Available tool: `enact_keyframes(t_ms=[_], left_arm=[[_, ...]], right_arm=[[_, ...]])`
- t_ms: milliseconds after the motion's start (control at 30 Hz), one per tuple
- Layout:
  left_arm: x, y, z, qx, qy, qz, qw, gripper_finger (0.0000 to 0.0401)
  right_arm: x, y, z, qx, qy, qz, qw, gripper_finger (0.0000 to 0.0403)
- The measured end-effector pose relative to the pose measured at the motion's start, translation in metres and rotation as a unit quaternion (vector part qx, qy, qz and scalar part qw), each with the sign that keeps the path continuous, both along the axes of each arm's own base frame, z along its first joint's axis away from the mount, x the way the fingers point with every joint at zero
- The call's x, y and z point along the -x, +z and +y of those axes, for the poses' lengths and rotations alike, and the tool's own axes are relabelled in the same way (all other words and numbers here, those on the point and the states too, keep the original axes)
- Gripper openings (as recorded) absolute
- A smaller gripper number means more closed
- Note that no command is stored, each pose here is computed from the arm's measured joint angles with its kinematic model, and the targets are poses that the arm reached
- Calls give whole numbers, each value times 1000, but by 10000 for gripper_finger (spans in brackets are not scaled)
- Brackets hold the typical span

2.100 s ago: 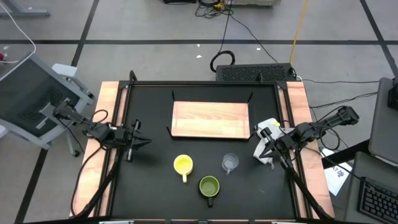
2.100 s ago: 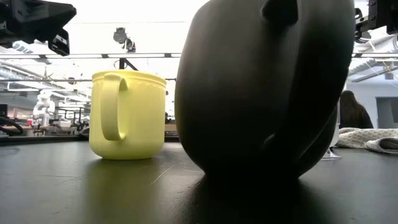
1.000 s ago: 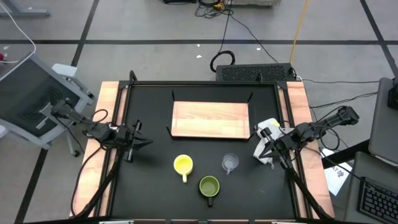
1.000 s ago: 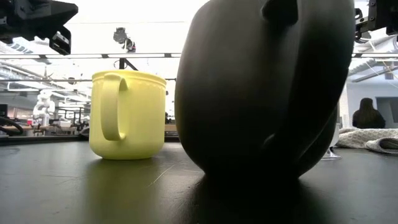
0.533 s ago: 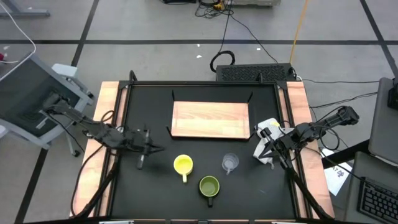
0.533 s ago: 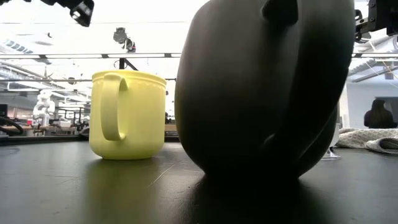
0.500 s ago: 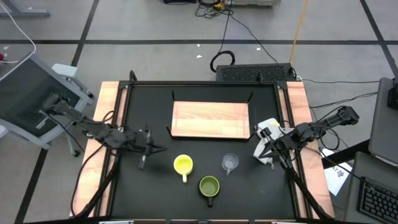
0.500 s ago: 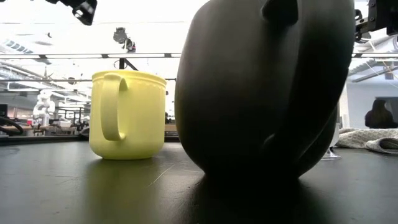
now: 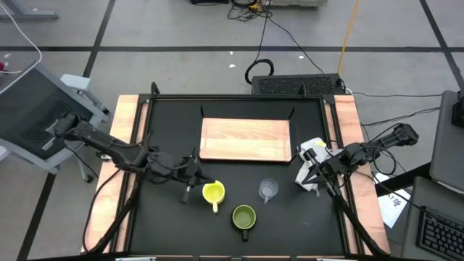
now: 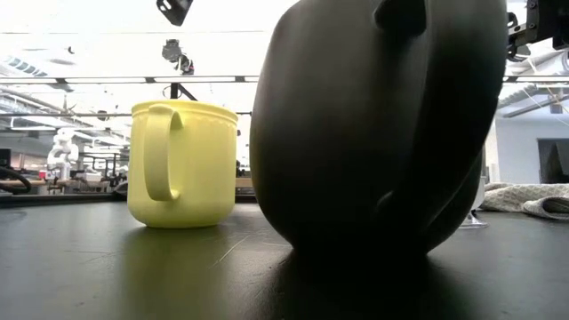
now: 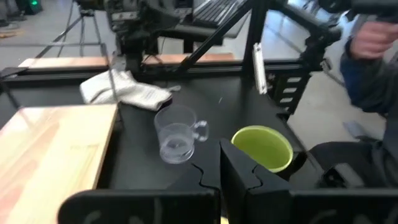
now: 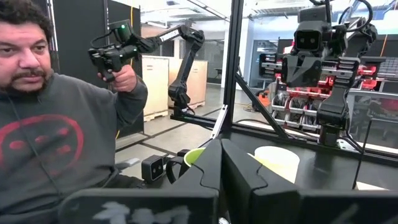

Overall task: Stack small to large cups/mugs on shelf
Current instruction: Put the black mug on the shelf

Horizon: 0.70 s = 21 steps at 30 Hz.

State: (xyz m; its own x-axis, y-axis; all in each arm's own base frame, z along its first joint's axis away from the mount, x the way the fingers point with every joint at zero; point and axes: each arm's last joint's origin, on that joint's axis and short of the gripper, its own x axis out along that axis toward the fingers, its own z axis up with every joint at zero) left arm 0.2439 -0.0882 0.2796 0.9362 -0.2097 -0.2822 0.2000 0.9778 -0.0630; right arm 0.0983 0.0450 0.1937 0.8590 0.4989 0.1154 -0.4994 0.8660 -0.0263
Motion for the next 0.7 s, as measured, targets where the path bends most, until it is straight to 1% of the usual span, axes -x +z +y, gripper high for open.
enact_keyframes(t_ms=[67,133,267,400,533,633,700], left_arm=[[-4,1,-1,2,-17,-13,1000,0],[-7,0,-1,2,-21,-19,1000,0],[-14,-1,0,-15,-45,-38,998,0],[-21,-1,0,-1,-66,-66,996,0],[-29,-1,1,-2,-79,-95,992,0],[-34,3,6,0,-87,-129,988,0],[-35,3,11,3,-97,-133,986,0]], right_arm=[[0,0,0,0,0,0,1000,0],[0,0,0,0,0,0,1000,0],[0,0,0,0,0,0,1000,0],[0,0,0,1,0,-2,1000,0],[0,2,0,0,-1,-11,1000,0],[0,3,0,10,-2,-20,1000,0],[0,3,0,9,-3,-26,1000,0]])
